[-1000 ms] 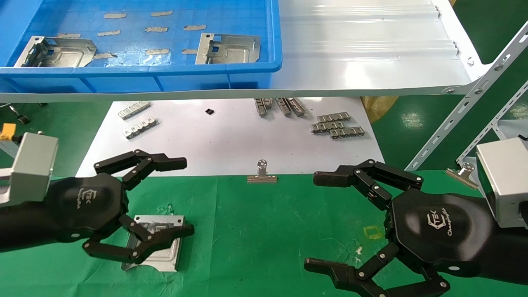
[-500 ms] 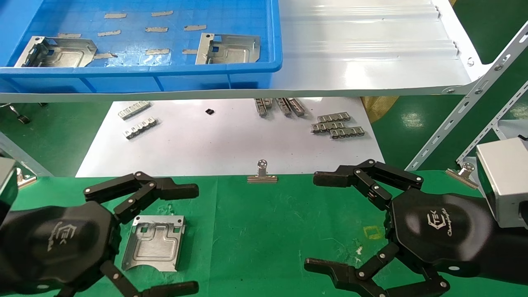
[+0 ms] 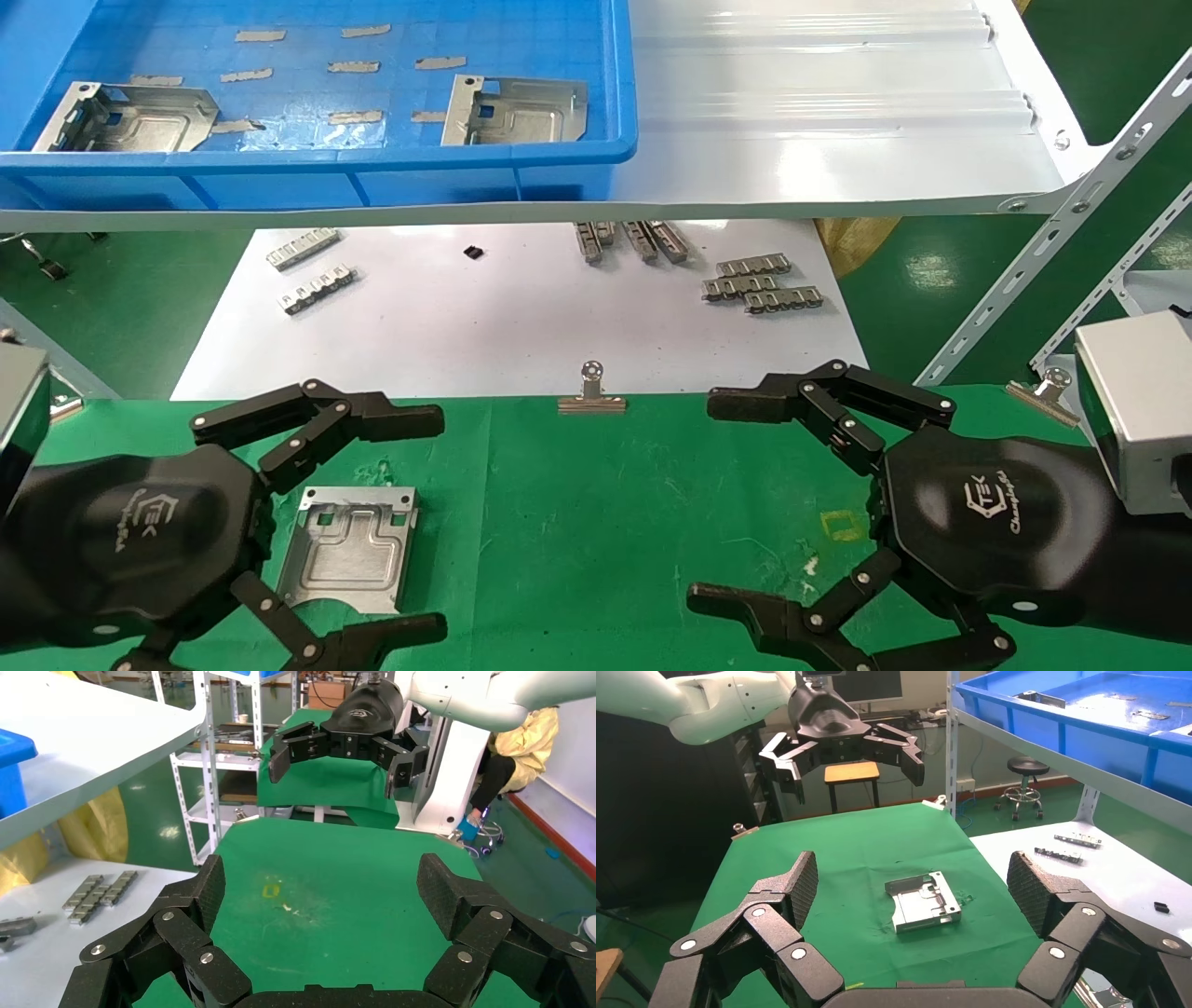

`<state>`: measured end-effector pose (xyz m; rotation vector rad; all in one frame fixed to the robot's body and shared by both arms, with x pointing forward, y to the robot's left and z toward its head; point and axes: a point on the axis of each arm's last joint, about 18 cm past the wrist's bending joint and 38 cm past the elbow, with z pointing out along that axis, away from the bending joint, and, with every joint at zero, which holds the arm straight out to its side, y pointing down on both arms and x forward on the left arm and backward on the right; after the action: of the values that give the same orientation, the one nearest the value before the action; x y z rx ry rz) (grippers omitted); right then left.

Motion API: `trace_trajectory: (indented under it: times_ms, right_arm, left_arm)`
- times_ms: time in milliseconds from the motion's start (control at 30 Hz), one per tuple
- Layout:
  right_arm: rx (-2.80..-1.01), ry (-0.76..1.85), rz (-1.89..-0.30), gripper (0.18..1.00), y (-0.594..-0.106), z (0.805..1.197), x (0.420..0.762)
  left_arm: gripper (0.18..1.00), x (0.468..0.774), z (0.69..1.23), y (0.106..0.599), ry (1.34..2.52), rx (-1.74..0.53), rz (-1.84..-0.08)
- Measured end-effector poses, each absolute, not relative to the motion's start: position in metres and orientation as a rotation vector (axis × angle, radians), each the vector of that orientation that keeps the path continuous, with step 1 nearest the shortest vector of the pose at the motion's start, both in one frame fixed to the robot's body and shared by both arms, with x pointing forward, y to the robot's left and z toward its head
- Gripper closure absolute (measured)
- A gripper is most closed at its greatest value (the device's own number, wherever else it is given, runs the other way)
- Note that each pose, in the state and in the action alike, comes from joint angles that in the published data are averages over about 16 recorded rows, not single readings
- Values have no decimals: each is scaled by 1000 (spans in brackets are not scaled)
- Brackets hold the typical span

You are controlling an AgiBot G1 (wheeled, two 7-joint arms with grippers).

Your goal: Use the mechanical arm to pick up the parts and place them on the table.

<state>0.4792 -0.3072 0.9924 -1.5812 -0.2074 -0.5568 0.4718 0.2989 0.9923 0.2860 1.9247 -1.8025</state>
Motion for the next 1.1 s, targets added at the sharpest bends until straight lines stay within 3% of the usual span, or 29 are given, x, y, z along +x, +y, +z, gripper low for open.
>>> trace_trajectory:
  times_ms: [1100]
  right_arm:
    - [-1581,-207,-557,178,-307,992,479]
  left_arm:
    - [183,476,992,300,1925,277,-1798]
